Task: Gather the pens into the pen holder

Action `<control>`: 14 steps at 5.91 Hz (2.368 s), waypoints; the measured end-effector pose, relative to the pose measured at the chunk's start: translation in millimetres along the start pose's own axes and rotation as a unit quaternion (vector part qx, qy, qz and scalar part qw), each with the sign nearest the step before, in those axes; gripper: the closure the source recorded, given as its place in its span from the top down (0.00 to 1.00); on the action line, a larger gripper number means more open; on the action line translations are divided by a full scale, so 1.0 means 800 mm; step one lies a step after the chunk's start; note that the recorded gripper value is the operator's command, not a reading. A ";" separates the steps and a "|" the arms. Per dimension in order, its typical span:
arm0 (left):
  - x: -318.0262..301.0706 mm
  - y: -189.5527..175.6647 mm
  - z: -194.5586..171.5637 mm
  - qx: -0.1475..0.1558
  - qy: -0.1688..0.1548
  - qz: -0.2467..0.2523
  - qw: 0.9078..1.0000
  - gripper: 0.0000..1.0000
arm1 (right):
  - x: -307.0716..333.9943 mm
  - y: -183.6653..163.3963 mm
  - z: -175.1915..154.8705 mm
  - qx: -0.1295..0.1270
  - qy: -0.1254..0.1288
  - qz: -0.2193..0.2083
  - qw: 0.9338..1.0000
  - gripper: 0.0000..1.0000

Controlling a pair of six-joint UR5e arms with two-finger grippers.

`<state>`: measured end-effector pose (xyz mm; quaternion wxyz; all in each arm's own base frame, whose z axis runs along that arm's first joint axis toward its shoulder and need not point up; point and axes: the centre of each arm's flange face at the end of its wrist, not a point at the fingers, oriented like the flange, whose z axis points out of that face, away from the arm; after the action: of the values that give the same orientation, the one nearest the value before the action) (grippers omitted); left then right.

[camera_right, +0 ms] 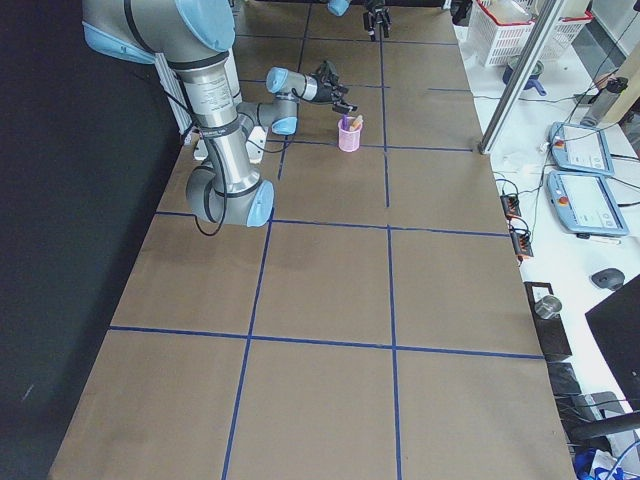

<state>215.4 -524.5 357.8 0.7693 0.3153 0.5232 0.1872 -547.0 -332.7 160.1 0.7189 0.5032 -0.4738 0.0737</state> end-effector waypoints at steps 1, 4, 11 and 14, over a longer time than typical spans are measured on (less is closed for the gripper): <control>-0.003 -0.002 -0.004 0.002 -0.003 0.001 1.000 1.00 | 0.011 -0.040 -0.006 -0.015 -0.027 0.009 0.999 1.00; -0.076 -0.010 -0.055 -0.057 -0.047 0.013 0.997 1.00 | 0.148 -0.151 -0.011 -0.144 0.015 -0.013 0.989 1.00; -0.410 0.151 -0.256 -0.217 -0.159 -0.169 0.948 1.00 | 0.811 -0.214 -0.216 -0.497 0.128 0.042 0.857 1.00; -0.440 0.262 -0.253 -0.250 -0.155 -0.227 0.928 1.00 | 0.909 -0.141 -0.286 -0.518 0.133 0.113 0.837 1.00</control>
<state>-96.8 -529.9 691.2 0.9168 0.0106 0.3910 0.0808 50.8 -475.4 625.6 0.9172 -0.0148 -0.3966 -0.0358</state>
